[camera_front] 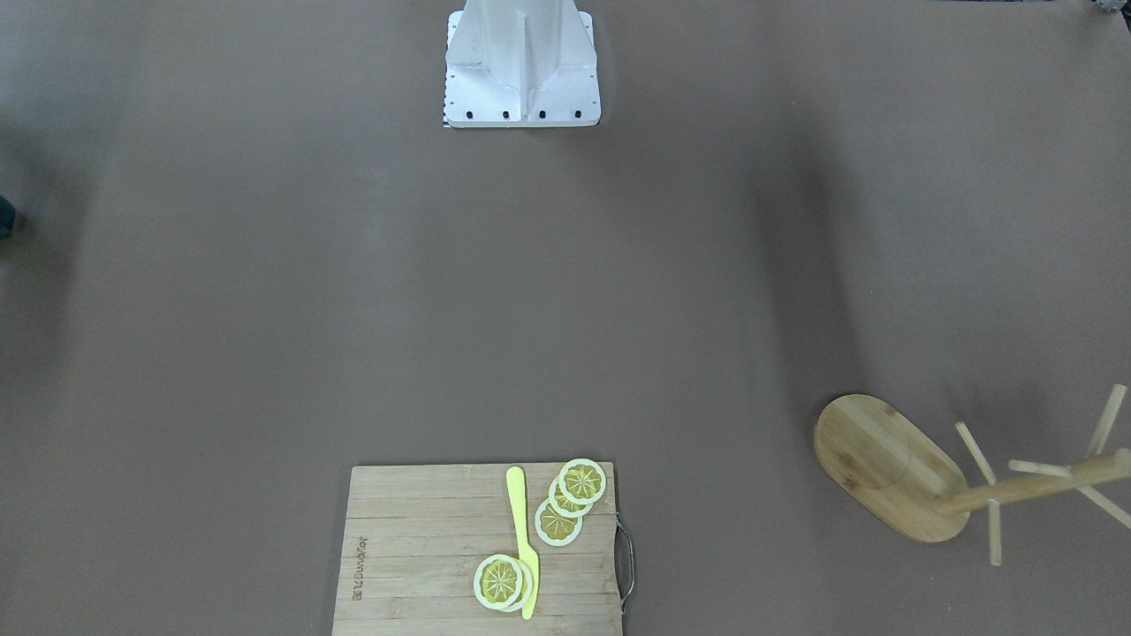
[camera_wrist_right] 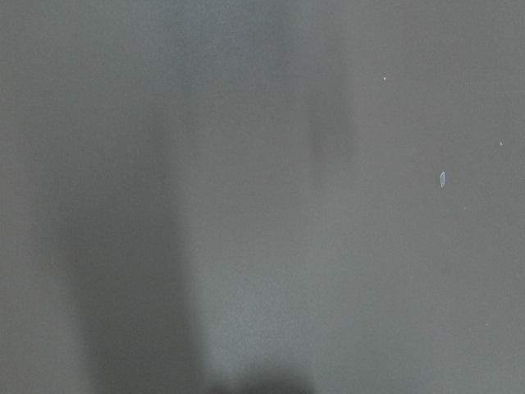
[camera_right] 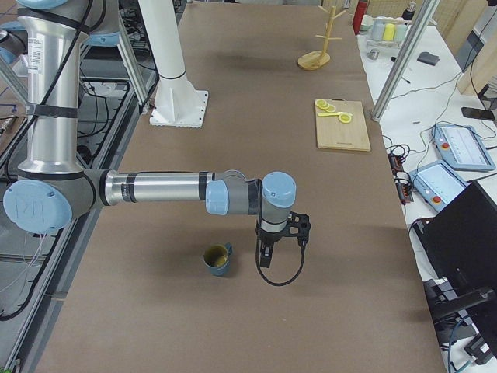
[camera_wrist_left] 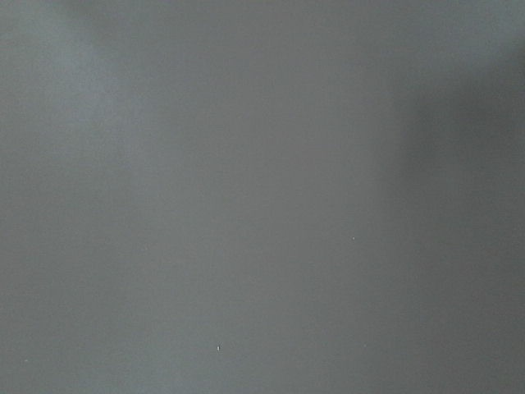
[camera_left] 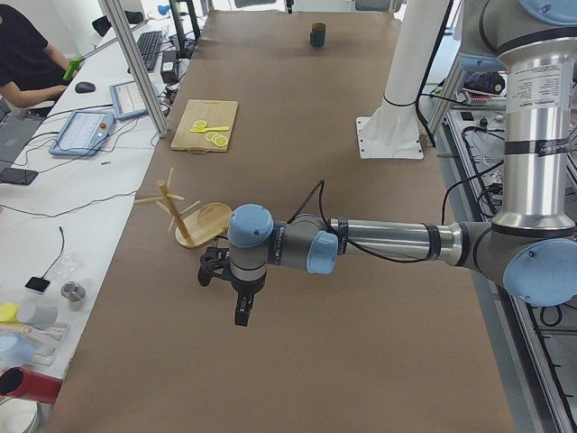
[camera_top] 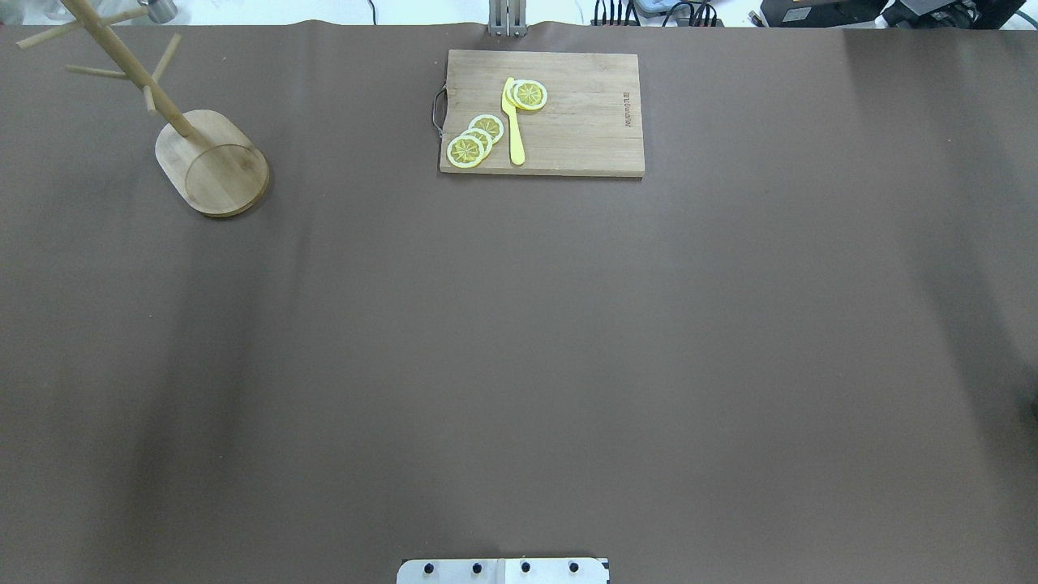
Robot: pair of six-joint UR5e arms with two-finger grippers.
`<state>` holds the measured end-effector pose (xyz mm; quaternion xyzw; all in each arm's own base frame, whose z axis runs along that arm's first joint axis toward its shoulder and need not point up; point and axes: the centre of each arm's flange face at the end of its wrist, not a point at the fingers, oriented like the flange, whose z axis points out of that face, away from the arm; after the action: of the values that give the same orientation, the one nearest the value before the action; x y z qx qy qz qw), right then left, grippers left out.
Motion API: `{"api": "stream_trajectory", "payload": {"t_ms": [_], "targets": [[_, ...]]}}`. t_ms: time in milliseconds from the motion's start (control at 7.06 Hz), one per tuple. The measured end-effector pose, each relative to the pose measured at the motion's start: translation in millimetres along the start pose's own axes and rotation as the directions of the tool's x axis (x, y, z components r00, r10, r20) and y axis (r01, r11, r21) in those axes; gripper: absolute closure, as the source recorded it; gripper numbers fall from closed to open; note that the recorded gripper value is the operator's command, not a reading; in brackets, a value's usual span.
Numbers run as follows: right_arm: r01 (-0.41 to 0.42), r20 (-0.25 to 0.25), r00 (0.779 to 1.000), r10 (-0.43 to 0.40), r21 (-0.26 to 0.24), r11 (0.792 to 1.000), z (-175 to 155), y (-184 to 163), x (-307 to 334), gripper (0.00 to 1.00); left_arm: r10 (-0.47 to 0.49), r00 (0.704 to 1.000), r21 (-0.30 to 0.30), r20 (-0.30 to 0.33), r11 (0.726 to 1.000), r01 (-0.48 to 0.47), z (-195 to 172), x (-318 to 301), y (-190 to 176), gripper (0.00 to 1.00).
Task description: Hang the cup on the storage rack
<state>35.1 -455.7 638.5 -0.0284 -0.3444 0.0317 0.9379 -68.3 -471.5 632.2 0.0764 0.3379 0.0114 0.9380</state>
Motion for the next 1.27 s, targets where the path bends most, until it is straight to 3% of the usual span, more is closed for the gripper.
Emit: {"api": "stream_trajectory", "payload": {"t_ms": [425,1275], "targets": [[0.012,-0.030,0.999,-0.011,0.022,1.000,-7.9,-5.7,-4.3,0.00,-0.001,1.000,0.003,0.000,1.000,0.001,-1.0,-0.9,1.2,0.01],[0.018,-0.035,0.999,-0.017,0.027,0.999,-12.1,-19.0,-13.0,0.00,-0.012,1.000,0.011,0.001,1.000,0.012,-5.5,-5.4,1.4,0.01]]}}
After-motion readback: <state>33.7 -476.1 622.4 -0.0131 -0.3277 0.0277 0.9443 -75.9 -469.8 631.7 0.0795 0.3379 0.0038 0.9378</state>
